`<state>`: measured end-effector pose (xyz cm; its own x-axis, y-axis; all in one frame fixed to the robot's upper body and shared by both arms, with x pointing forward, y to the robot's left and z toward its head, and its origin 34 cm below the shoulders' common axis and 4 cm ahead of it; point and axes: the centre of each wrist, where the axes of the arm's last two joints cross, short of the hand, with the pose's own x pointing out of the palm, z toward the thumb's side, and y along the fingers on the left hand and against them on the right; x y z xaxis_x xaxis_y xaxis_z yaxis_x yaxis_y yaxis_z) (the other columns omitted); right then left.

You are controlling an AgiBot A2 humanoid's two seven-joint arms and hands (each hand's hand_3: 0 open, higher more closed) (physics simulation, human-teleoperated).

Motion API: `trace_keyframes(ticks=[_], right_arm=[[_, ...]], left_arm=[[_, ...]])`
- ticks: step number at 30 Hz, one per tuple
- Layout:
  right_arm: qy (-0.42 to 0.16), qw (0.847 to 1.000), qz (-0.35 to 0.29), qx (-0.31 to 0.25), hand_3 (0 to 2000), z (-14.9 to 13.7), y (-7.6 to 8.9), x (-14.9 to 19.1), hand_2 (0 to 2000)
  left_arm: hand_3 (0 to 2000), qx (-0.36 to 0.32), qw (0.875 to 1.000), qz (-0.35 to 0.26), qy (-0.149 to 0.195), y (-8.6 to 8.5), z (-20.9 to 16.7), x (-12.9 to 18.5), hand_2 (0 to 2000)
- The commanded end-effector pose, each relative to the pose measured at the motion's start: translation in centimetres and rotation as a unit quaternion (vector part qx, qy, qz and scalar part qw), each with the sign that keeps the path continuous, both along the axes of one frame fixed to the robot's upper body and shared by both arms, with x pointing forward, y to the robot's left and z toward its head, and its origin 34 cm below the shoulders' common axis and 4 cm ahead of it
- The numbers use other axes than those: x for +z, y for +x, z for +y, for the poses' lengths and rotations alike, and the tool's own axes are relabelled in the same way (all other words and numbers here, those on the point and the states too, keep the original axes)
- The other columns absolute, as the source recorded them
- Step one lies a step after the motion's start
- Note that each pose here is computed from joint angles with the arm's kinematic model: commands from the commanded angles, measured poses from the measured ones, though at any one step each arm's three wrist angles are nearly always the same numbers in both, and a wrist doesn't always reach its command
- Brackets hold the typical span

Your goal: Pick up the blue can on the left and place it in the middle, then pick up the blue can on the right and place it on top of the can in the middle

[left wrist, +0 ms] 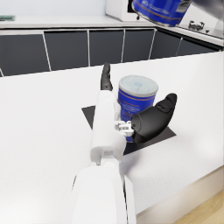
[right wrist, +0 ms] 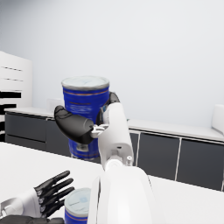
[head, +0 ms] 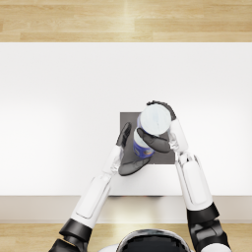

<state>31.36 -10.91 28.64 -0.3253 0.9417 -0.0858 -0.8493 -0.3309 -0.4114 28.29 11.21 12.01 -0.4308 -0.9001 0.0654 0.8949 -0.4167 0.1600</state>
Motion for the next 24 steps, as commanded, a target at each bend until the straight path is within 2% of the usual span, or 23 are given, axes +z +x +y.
trace_keyframes(ticks=[1,4,14,22,23,24], right_arm=[[-0.004,1.0,0.01,0.003,1520,1.3,0.0,0.4,2000],[-0.01,0.999,0.05,-0.011,1520,1.9,0.1,-0.9,2000],[-0.014,0.992,0.116,-0.037,1520,1.9,0.5,-4.2,2000],[-0.013,0.988,0.143,-0.049,1520,2.0,0.4,-5.8,2000],[-0.015,0.988,0.147,-0.048,1193,2.1,0.3,-6.1,639],[-0.005,0.986,0.151,-0.066,867,2.1,0.2,-6.2,0]], left_arm=[[0,0.024,0.997,-0.066,-0.025,-2.8,3.3,4.2,0],[0,0.047,0.996,-0.071,-0.026,-3.6,5.0,6.1,0],[0,0.084,0.989,-0.11,-0.052,-4.0,6.7,9.1,0],[0,0.098,0.986,-0.122,-0.066,-3.9,7.1,9.8,0],[0,0.098,0.985,-0.122,-0.067,-3.9,7.1,9.8,0],[0,0.101,0.985,-0.123,-0.069,-3.8,7.2,10.0,0]])
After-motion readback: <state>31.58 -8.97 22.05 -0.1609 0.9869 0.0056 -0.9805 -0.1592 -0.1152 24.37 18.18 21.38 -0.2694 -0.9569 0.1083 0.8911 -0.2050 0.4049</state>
